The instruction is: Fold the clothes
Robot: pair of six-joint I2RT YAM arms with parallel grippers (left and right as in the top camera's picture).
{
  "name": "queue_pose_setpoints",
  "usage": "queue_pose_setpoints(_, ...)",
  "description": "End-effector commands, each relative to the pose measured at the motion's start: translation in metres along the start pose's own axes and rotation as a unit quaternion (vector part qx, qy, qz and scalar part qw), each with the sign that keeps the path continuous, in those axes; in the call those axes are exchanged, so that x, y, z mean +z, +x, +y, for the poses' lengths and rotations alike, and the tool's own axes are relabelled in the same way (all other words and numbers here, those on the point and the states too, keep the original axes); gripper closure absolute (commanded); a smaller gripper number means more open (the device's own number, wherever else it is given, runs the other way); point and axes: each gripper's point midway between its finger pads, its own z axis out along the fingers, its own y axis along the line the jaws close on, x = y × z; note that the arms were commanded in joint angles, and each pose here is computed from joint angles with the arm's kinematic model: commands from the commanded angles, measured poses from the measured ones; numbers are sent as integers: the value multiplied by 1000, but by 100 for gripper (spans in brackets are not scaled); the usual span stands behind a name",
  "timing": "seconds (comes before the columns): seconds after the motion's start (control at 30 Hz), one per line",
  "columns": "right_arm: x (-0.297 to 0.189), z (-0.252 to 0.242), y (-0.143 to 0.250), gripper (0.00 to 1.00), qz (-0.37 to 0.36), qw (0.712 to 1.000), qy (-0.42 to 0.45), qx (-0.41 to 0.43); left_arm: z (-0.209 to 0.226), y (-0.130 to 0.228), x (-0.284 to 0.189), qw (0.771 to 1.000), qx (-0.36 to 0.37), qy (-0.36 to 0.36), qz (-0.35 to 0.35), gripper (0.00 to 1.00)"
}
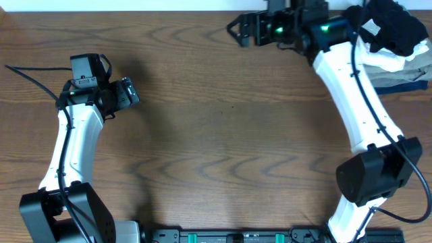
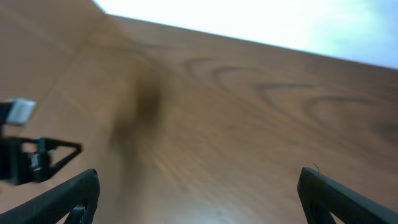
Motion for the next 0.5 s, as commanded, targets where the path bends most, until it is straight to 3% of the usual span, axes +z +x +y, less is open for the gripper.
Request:
queue_pose_setpoints(0.0, 5, 3, 4, 1, 7, 1000, 17, -10, 4, 4, 4, 1000, -10, -4, 7, 2)
queue_pose_setpoints(0.27, 0, -23, 38, 1, 70, 994, 81, 1, 4, 4, 4, 1000, -10, -4, 7, 2)
queue_pose_setpoints(0.47, -23, -18, 13, 1, 29, 986, 126, -102, 4, 4, 4, 1000, -10, -4, 7, 2)
